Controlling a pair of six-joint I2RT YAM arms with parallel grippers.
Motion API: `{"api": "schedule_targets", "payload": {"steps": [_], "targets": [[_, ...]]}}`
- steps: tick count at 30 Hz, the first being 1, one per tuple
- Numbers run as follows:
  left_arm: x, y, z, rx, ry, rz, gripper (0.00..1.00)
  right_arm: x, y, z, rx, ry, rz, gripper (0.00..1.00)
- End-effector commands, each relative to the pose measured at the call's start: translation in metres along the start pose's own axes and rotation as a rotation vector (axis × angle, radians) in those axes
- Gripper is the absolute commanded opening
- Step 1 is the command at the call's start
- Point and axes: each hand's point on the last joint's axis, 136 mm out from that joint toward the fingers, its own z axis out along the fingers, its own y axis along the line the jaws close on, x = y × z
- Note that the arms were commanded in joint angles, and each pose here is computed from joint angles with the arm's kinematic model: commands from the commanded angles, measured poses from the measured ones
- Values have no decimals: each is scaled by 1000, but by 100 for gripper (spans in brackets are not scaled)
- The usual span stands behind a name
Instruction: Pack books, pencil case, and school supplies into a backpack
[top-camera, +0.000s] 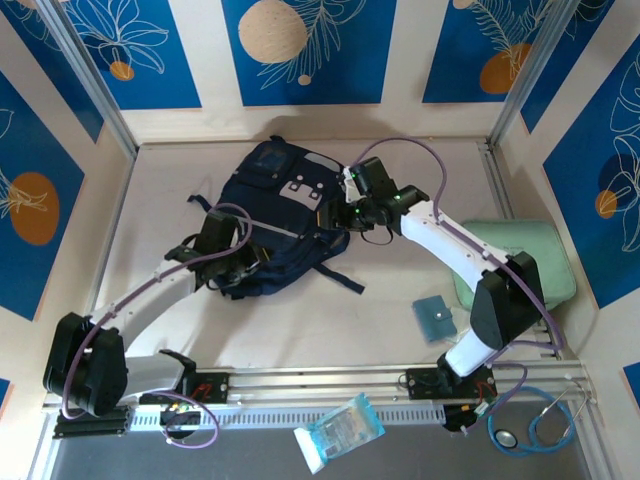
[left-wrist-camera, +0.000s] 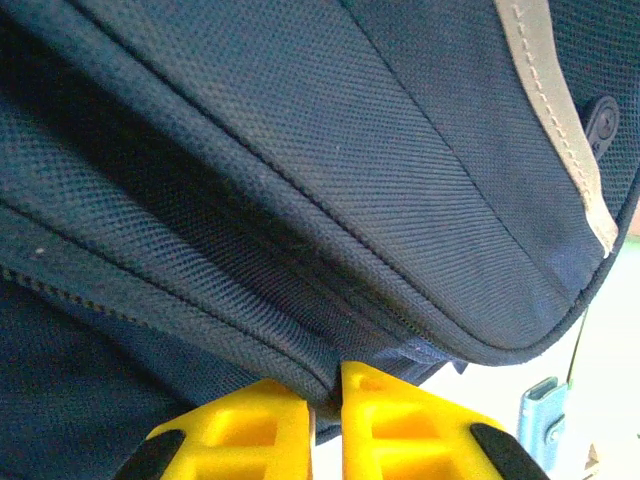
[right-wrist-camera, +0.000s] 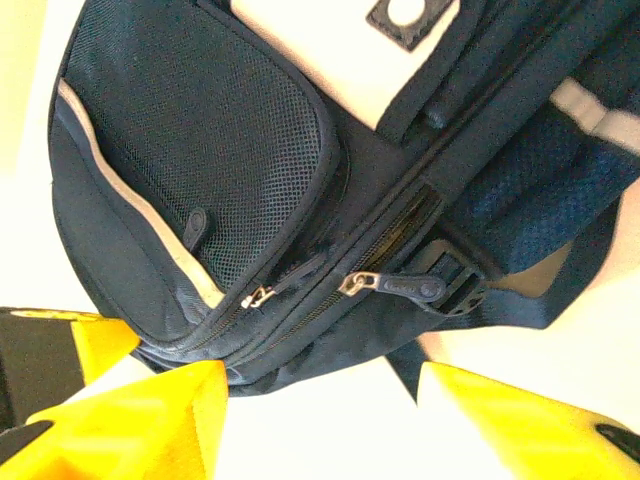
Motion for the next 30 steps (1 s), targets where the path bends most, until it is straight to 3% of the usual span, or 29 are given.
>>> {"api": "schedule_targets", "payload": {"steps": [1,8,14,25,30], "targets": [[6,-16,-5,34,10,28,12,5,6,12,-58,31,59,54],[4,-5,-17,-13,-34,39,9,5,-26,39,81,51,-180,49],[3,-8,-19,-12,-38,44,9,14,-25,56,-34,137,-391,48],[3,-10,-16,-1,-29,41,9,12,-20,78,-64,162,-507,46],[3,-10,-15,-3,-25,39,9,29,-18,83,-93,215,-533,44]]}}
